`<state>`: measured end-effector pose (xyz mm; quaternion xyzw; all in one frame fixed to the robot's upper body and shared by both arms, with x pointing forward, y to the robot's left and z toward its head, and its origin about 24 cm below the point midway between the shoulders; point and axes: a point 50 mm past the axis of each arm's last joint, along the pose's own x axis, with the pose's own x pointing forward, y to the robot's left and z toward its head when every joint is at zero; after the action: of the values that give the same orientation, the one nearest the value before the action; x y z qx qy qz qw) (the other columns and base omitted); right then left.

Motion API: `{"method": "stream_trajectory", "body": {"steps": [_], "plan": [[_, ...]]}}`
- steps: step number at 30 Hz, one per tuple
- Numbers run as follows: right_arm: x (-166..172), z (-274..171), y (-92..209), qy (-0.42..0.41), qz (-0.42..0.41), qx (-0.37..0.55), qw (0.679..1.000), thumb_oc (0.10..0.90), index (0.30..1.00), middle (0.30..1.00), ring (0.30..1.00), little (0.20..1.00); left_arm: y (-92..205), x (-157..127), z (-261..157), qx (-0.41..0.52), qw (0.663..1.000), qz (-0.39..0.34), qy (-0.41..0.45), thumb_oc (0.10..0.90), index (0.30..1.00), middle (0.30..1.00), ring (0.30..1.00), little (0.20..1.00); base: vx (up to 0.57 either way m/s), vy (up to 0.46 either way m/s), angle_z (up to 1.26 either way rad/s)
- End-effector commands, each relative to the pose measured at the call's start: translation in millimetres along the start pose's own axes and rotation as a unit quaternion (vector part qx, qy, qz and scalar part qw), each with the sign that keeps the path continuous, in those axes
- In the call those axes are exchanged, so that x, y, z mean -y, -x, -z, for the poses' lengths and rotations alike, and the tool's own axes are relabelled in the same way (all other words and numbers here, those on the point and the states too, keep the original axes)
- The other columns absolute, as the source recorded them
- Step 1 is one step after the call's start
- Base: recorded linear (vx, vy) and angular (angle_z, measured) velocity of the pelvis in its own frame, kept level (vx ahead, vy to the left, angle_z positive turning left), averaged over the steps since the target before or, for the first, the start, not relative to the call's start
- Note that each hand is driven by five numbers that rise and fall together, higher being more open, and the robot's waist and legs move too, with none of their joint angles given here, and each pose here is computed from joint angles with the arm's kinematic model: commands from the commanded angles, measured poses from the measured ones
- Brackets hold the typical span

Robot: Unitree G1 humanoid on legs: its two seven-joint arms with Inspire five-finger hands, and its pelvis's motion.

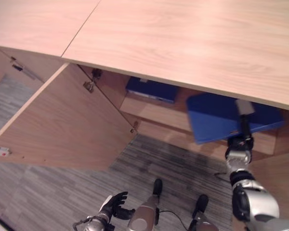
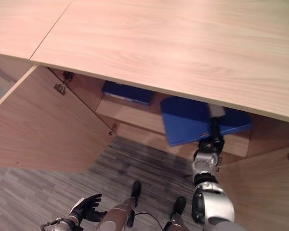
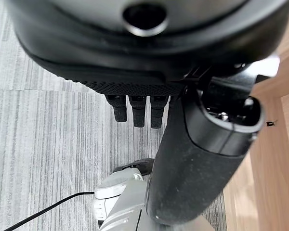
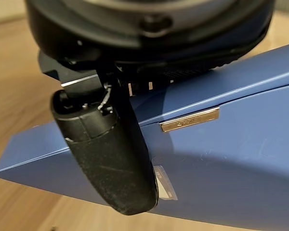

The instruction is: Put the empty folder in the office cabinet

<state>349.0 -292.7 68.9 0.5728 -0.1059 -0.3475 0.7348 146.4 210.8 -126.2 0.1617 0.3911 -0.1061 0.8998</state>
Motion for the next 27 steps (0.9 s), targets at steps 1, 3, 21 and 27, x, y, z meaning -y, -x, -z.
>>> {"method": "stream_trajectory", "body": {"steps": [1, 3, 21, 27], "plan": [[-68.0, -38.6, -8.0, -0.052, -0.084, 0.086, 0.991, 0.400, 0.300, 0.300, 0.300, 0.300, -2.1, -5.4, -17.1, 0.040, 0.997, 0.023, -0.060, 0.800, 0.900, 0.900, 0.900, 0.900, 0.01, 0.009, 0.07], [-84.5, -54.4, -10.7, -0.066, -0.090, 0.105, 0.988, 0.400, 0.300, 0.300, 0.300, 0.300, -2.0, -6.3, -19.1, 0.043, 0.996, 0.030, -0.074, 0.800, 0.900, 0.900, 0.900, 0.900, 0.02, -0.002, 0.13], [-238.6, -144.9, 25.6, -0.054, -0.246, 0.200, 0.947, 0.400, 0.300, 0.300, 0.300, 0.300, 10.4, -55.5, -40.7, 0.082, 0.994, 0.003, -0.072, 0.800, 0.900, 0.900, 0.900, 0.900, 0.02, -0.044, 0.15], [-255.5, -152.5, 34.2, -0.049, -0.252, 0.209, 0.944, 0.400, 0.300, 0.300, 0.300, 0.300, 13.4, -61.2, -46.2, 0.093, 0.993, 0.001, -0.079, 0.800, 0.900, 0.900, 0.900, 0.900, 0.01, -0.037, 0.00]]}}
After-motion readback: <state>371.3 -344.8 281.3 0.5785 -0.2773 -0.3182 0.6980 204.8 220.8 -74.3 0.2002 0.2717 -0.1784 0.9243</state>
